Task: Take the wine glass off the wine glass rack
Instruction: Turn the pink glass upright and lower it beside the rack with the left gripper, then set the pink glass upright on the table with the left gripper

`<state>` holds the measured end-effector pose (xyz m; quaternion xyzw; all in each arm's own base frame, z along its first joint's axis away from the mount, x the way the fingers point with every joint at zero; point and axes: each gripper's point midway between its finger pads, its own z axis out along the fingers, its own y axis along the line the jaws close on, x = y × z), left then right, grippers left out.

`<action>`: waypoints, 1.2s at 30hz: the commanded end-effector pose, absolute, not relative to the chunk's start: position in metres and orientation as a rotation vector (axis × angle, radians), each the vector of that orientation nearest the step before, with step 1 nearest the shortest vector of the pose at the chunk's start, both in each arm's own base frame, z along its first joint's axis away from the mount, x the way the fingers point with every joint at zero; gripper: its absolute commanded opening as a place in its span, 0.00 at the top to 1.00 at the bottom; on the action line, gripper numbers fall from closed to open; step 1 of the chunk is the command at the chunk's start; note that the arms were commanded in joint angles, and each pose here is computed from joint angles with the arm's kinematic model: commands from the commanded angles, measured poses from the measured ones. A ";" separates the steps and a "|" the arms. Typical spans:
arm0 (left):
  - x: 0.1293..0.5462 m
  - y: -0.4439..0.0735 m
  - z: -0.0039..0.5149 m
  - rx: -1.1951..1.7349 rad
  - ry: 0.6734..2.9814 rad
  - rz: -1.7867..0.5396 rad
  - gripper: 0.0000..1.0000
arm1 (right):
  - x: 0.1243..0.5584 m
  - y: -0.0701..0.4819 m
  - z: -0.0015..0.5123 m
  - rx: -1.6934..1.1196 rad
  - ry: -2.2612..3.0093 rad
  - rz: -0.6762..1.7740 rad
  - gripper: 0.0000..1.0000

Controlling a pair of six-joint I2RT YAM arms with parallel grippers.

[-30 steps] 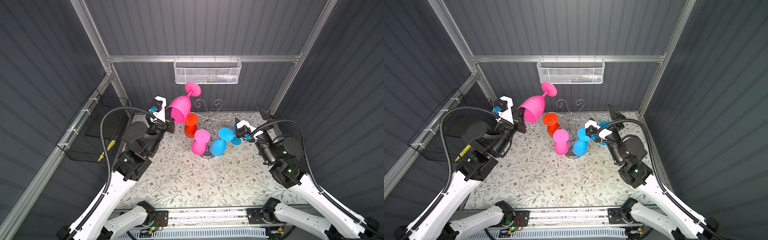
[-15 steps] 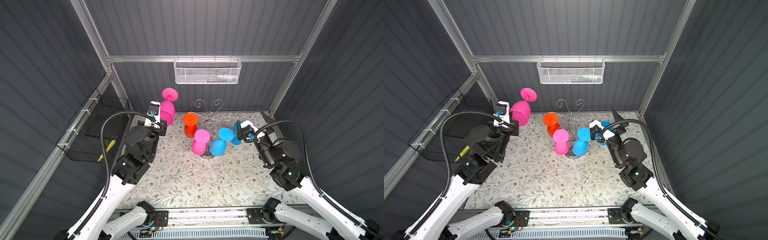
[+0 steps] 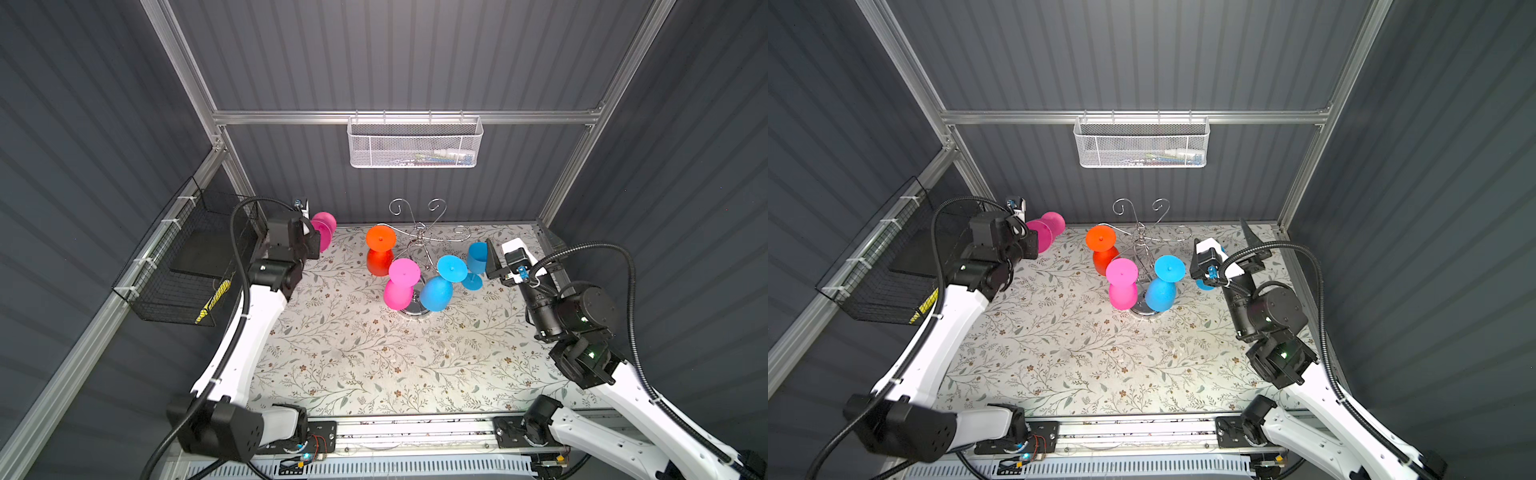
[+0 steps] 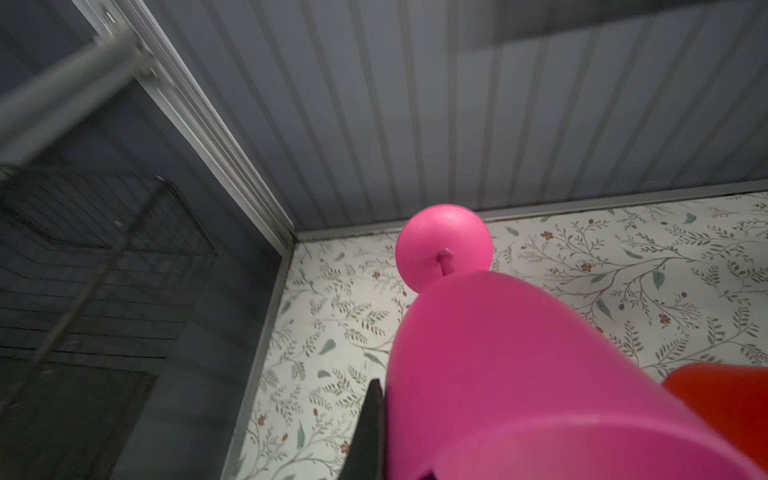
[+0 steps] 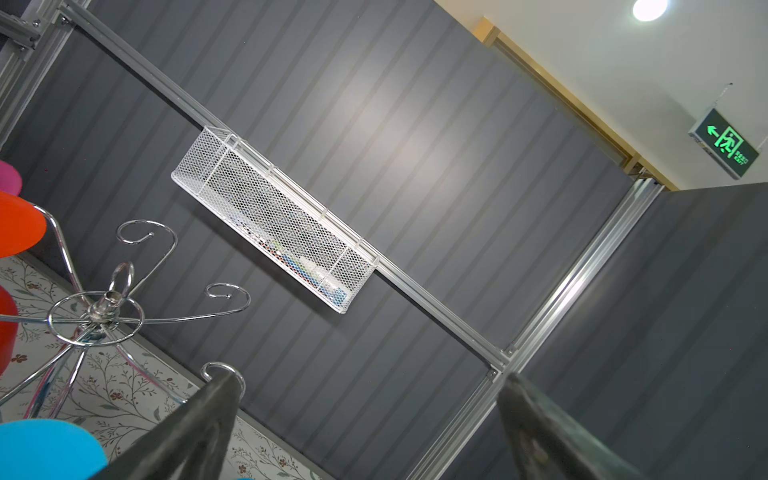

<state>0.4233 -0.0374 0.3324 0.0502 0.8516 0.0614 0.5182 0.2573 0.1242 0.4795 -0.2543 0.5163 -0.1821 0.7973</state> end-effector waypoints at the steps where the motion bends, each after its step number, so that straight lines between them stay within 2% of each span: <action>1: 0.434 -0.058 0.295 0.143 2.218 -0.087 1.00 | 0.252 0.114 0.487 -0.498 1.112 -0.387 0.01; 10: 0.459 -0.085 0.220 0.281 2.549 -0.243 1.00 | 0.246 0.110 0.486 -0.494 1.135 -0.358 0.01; 18: 0.458 -0.093 0.190 0.399 2.718 -0.228 1.00 | 0.248 0.113 0.482 -0.532 1.139 -0.375 0.01; 22: 0.457 -0.101 0.177 0.503 2.791 -0.118 1.00 | 0.251 0.115 0.480 -0.550 1.148 -0.397 0.01; 29: 0.465 -0.121 0.172 0.650 2.788 0.088 1.00 | 0.253 0.110 0.478 -0.543 1.165 -0.420 0.01; 36: 0.466 -0.124 0.165 0.709 2.796 0.184 1.00 | 0.251 0.106 0.475 -0.544 1.175 -0.421 0.01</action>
